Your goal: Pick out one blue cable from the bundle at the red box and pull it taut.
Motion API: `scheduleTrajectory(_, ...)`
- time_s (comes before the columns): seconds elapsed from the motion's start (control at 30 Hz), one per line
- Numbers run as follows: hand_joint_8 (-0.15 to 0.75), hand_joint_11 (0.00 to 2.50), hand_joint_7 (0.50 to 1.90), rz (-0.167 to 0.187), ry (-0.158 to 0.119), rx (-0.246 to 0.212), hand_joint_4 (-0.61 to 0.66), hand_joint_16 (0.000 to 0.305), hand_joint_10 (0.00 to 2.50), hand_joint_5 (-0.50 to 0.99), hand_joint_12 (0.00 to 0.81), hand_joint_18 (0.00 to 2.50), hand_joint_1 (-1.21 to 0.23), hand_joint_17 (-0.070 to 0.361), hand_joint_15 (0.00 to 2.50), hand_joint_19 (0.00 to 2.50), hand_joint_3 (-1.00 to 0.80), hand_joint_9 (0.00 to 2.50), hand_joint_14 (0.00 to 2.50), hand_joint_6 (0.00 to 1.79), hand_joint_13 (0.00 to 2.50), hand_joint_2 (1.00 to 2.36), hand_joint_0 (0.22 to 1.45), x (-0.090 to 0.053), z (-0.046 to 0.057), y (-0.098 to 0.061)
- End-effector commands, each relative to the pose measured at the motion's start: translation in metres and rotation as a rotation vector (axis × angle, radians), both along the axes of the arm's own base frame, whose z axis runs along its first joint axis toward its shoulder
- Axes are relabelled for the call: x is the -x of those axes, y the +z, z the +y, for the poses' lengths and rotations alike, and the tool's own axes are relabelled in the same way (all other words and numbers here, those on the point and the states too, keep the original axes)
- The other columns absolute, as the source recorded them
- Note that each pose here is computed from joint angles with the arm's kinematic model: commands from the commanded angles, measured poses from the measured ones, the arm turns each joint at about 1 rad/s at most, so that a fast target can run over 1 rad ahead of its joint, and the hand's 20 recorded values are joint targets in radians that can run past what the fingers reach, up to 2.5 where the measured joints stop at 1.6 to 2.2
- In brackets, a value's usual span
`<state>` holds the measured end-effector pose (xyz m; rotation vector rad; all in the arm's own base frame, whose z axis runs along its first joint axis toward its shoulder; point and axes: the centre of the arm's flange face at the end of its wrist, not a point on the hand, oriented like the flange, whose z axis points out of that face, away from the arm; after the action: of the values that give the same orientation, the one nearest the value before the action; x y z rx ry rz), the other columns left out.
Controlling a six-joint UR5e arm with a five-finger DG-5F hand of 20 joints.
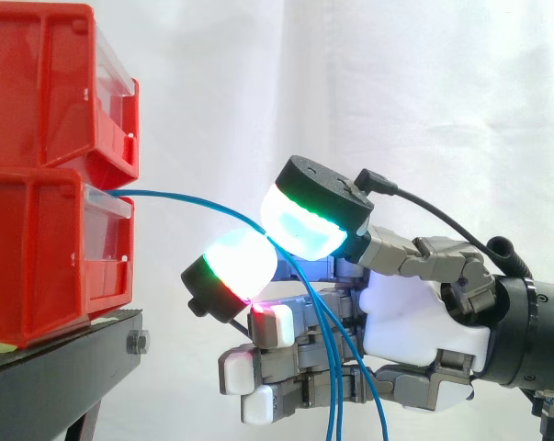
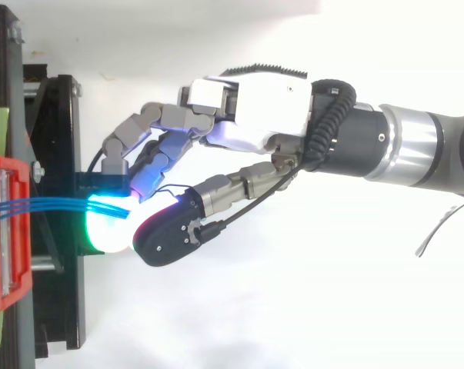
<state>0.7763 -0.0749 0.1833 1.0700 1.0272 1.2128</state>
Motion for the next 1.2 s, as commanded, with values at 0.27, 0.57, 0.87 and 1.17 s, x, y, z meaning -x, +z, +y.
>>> scheduleTrajectory(0.27, 0.207, 0.92, 0.88, 0.078, 0.014, 0.022, -0.13, 0.043, 0.02, -0.19, 0.294, 0.67, -0.75, 0.097, 0.62, 0.66, -0.37, 1.02, 0.02, 0.97, 0.85, 1.01, 0.70, -0.003, -0.004, 0.010)
scheduleTrajectory(0.57, 0.204, 0.92, 0.86, 0.100, 0.021, 0.025, -0.15, 0.043, 0.02, -0.19, 0.292, 0.69, -0.79, 0.096, 0.64, 0.65, -0.43, 1.03, 0.02, 0.97, 0.87, 1.01, 0.73, -0.004, -0.008, 0.016)
scheduleTrajectory(0.87, 0.209, 0.93, 0.91, 0.102, 0.020, 0.026, -0.17, 0.043, 0.02, -0.19, 0.287, 0.72, -0.84, 0.096, 0.64, 0.64, -0.48, 1.06, 0.02, 0.97, 0.90, 1.00, 0.76, -0.004, -0.010, 0.016)
scheduleTrajectory(1.17, 0.207, 0.94, 0.81, 0.100, 0.020, 0.026, -0.01, 0.043, 0.02, -0.19, 0.293, 0.74, -0.85, 0.097, 0.65, 0.64, -0.50, 1.06, 0.02, 0.97, 0.91, 1.00, 0.65, -0.005, -0.011, 0.018)
